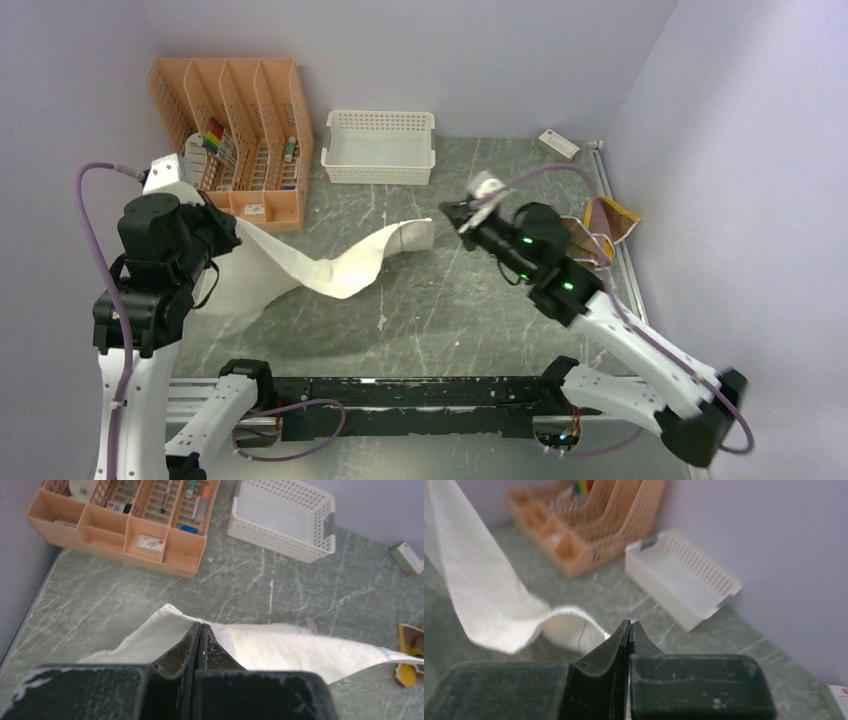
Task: Roll the towels
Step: Flatten out the towel at the center of the board.
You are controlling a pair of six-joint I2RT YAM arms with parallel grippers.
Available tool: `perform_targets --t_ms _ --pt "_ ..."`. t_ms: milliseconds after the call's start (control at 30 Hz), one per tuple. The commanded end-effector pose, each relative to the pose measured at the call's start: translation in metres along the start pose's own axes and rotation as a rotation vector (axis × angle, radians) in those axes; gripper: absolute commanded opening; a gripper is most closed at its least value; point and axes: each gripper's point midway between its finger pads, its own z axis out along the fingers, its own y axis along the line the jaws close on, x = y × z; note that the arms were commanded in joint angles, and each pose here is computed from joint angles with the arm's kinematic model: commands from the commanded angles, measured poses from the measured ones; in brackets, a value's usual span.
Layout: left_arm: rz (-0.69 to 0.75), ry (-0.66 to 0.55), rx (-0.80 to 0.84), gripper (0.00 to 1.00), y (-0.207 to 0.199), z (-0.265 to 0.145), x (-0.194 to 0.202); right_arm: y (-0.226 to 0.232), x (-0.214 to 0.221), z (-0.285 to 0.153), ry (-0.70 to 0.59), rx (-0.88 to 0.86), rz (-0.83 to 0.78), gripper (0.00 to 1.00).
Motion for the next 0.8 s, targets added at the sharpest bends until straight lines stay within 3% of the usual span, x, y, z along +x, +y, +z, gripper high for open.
perform_targets --t_ms 0,133,233,333,467,633,700,767 --pt "-0.009 -0.121 0.146 0.07 -0.036 -0.004 -0.053 -0.032 -0.043 -0.06 -0.052 0.18 0.115 0.0" --pt "-0.008 -0.19 0.166 0.07 -0.045 -0.02 -0.088 -0.066 -0.092 -0.129 -0.191 0.365 0.217 0.0" --pt "-0.009 -0.213 0.203 0.07 -0.05 -0.039 -0.096 -0.058 -0.102 -0.15 -0.237 0.323 0.26 0.0" --pt "-0.009 -0.149 0.232 0.07 -0.052 -0.041 -0.076 -0.031 -0.056 -0.108 -0.035 0.207 0.303 0.0" --pt "0.001 -0.045 0.227 0.07 -0.044 -0.03 -0.035 0.006 0.053 -0.041 0.345 0.127 0.321 0.0" --pt "0.055 0.015 0.146 0.07 -0.021 -0.018 0.001 0.036 0.131 0.008 0.484 0.088 0.357 0.6" --pt "0.075 0.029 0.118 0.07 -0.013 -0.013 0.009 0.036 0.152 0.021 0.518 0.095 0.372 0.72" --pt "0.088 0.039 0.105 0.07 -0.009 -0.009 0.016 0.036 0.168 0.034 0.547 0.078 0.4 0.75"
